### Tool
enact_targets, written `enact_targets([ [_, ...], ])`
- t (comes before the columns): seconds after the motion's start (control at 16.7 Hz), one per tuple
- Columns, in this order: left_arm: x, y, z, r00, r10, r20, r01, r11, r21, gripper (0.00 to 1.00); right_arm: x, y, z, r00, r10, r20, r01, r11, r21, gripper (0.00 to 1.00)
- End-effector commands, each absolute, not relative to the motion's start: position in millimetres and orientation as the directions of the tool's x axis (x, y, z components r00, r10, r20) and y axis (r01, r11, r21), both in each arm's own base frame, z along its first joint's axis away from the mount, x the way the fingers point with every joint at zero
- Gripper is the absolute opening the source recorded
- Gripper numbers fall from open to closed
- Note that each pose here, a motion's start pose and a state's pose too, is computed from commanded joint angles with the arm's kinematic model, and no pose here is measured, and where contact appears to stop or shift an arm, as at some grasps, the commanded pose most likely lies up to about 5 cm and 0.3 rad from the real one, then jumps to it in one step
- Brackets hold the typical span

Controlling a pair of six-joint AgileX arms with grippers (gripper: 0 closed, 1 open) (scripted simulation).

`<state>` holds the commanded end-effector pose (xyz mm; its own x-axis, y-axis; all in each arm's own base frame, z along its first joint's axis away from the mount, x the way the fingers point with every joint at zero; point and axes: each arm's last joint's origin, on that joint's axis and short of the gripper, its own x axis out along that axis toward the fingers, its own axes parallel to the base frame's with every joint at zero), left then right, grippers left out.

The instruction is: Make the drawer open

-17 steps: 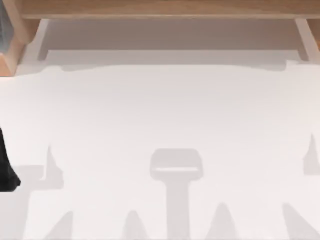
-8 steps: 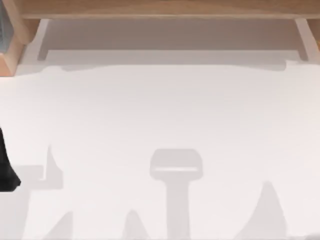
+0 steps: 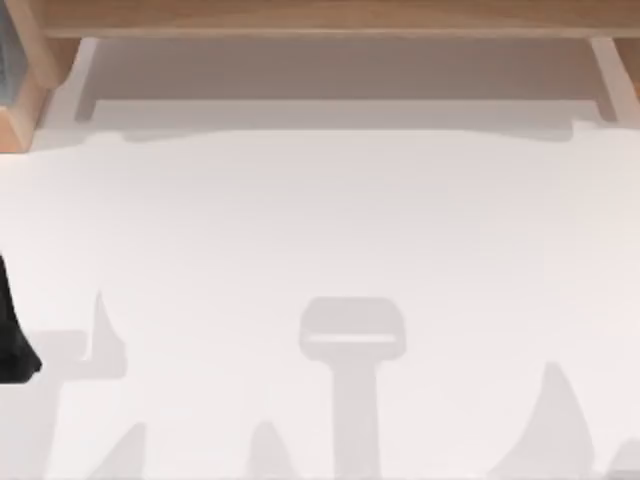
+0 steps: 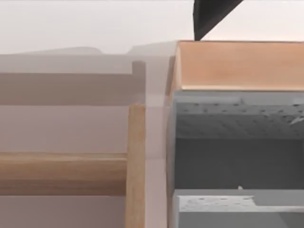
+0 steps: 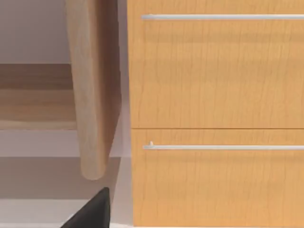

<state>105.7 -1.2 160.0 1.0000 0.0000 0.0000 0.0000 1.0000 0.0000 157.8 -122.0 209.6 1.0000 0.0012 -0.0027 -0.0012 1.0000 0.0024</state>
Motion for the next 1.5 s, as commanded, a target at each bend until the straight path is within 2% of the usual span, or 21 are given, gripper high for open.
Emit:
enact_targets([
  [0.12, 106, -1, 160, 1.000, 0.000, 0.000, 0.000, 1.000, 0.000, 1.00, 158, -124, 211, 1.000, -0.007, 0.000, 0.007, 1.000, 0.002, 1.00],
  [0.24, 106, -1, 160, 1.000, 0.000, 0.000, 0.000, 1.000, 0.000, 1.00, 155, -135, 223, 0.998, -0.063, 0.015, 0.063, 0.998, 0.000, 1.00],
  [0.36, 106, -1, 160, 1.000, 0.000, 0.000, 0.000, 1.000, 0.000, 1.00, 149, -155, 245, 0.985, -0.167, 0.043, 0.167, 0.986, 0.000, 1.00],
  [0.54, 106, -1, 160, 1.000, 0.000, 0.000, 0.000, 1.000, 0.000, 1.00, 123, -195, 296, 0.911, -0.397, 0.111, 0.399, 0.917, 0.005, 1.00],
  [0.66, 106, -1, 160, 1.000, 0.000, 0.000, 0.000, 1.000, 0.000, 1.00, 91, -220, 342, 0.804, -0.568, 0.175, 0.574, 0.819, 0.015, 1.00],
  [0.78, 106, -1, 160, 1.000, 0.000, 0.000, 0.000, 1.000, 0.000, 1.00, 48, -234, 397, 0.641, -0.723, 0.256, 0.743, 0.669, 0.032, 1.00],
  [0.9, 106, -1, 160, 1.000, 0.000, 0.000, 0.000, 1.000, 0.000, 1.00, -1, -228, 457, 0.430, -0.830, 0.355, 0.877, 0.477, 0.054, 1.00],
  [0.96, 106, -1, 160, 1.000, 0.000, 0.000, 0.000, 1.000, 0.000, 1.00, -24, -217, 488, 0.315, -0.856, 0.409, 0.926, 0.372, 0.067, 1.00],
  [1.08, 106, -1, 160, 1.000, 0.000, 0.000, 0.000, 1.000, 0.000, 1.00, -58, -176, 550, 0.082, -0.845, 0.529, 0.984, 0.154, 0.094, 1.00],
  [1.14, 106, -1, 160, 1.000, 0.000, 0.000, 0.000, 1.000, 0.000, 1.00, -66, -149, 579, -0.024, -0.806, 0.591, 0.993, 0.049, 0.107, 1.00],
  [1.26, 106, -1, 160, 1.000, 0.000, 0.000, 0.000, 1.000, 0.000, 1.00, -58, -86, 631, -0.188, -0.671, 0.717, 0.982, -0.142, 0.125, 1.00],
  [1.38, 106, -1, 160, 1.000, 0.000, 0.000, 0.000, 1.000, 0.000, 1.00, -13, -28, 668, -0.262, -0.486, 0.834, 0.947, -0.297, 0.124, 1.00],
  [1.5, 106, -1, 160, 1.000, 0.000, 0.000, 0.000, 1.000, 0.000, 1.00, 62, 10, 685, -0.231, -0.294, 0.927, 0.903, -0.419, 0.092, 1.00],
])
